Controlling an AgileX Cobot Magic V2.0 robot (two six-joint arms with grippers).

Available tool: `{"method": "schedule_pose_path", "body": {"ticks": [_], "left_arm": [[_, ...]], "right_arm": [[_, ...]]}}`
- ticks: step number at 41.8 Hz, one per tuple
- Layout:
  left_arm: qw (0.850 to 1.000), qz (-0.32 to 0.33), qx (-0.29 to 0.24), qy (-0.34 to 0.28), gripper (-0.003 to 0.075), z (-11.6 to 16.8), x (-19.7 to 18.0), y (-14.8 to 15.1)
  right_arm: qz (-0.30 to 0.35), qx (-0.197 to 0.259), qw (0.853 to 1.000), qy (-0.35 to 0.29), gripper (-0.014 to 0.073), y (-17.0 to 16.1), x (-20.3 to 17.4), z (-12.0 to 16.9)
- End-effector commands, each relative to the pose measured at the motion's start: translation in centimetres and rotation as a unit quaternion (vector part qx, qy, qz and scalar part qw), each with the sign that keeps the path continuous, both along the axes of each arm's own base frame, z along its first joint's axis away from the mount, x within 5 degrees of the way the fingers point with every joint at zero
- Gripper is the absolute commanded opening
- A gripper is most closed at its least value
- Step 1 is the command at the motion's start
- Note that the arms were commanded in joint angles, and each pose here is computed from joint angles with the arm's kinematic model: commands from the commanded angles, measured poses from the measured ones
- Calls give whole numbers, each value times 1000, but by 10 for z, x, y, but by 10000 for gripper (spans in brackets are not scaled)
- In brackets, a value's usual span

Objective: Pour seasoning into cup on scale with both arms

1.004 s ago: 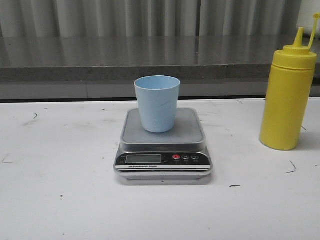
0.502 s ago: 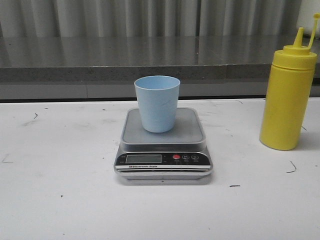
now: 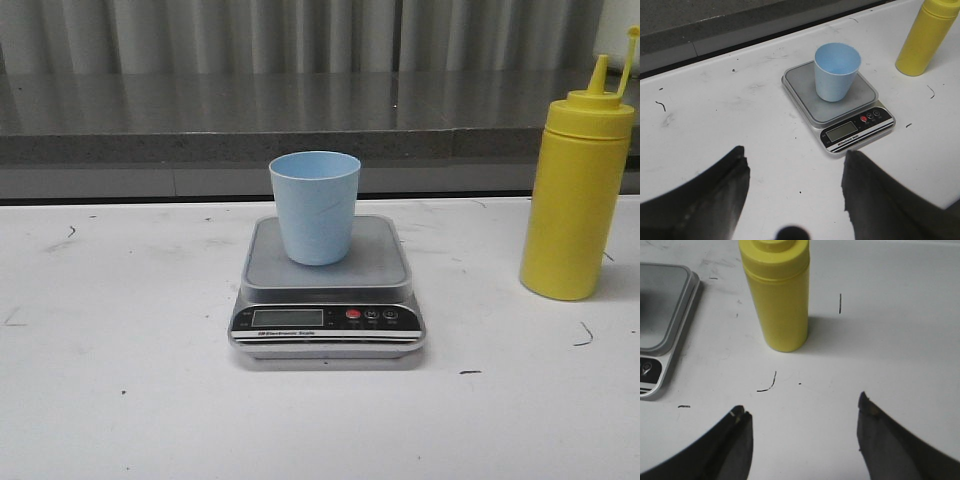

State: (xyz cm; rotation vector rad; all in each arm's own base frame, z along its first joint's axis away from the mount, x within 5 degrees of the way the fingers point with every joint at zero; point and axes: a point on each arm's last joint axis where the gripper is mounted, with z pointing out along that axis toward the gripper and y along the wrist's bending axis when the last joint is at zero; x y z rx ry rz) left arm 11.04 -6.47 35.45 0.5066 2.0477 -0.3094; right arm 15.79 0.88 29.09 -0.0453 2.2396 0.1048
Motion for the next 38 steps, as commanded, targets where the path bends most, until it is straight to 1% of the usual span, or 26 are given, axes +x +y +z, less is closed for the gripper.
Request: {"method": "schedule_pose_path", "body": {"ticks": [1,4,8,10,15,18,23,27,32,34,38], "left_arm": [[999,-3,-32,-43,409,15,2,-2],[999,-3,-32,-43,409,15,2,-2],[999,-3,-32,-43,409,15,2,-2],[999,-3,-32,-43,409,15,2,-2],[999,-3,-32,-43,409,15,2,-2],[999,-3,-32,-43,409,15,2,-2],[999,-3,-32,-43,409,15,2,-2],[999,-3,-32,-43,409,15,2,-2],[999,-3,-32,-43,409,15,2,-2],[999,-3,-32,-43,409,15,2,-2],[999,-3,-32,-43,409,15,2,-2]], "right_arm": [[19,-7,999,-39,482,5,12,12],[41,-9,999,-33,494,13,16,8],[65,-10,997,-38,587,23,24,5],[67,-9,997,-38,617,25,27,3],[60,4,998,-31,603,26,36,-4],[49,14,998,-41,603,26,40,-11],[19,23,995,-91,603,23,47,-27],[-3,16,991,-130,603,18,47,-44],[-24,5,985,-172,603,14,53,-58],[-28,2,984,-178,603,14,57,-61],[-38,5,985,-169,603,14,67,-73]]}}
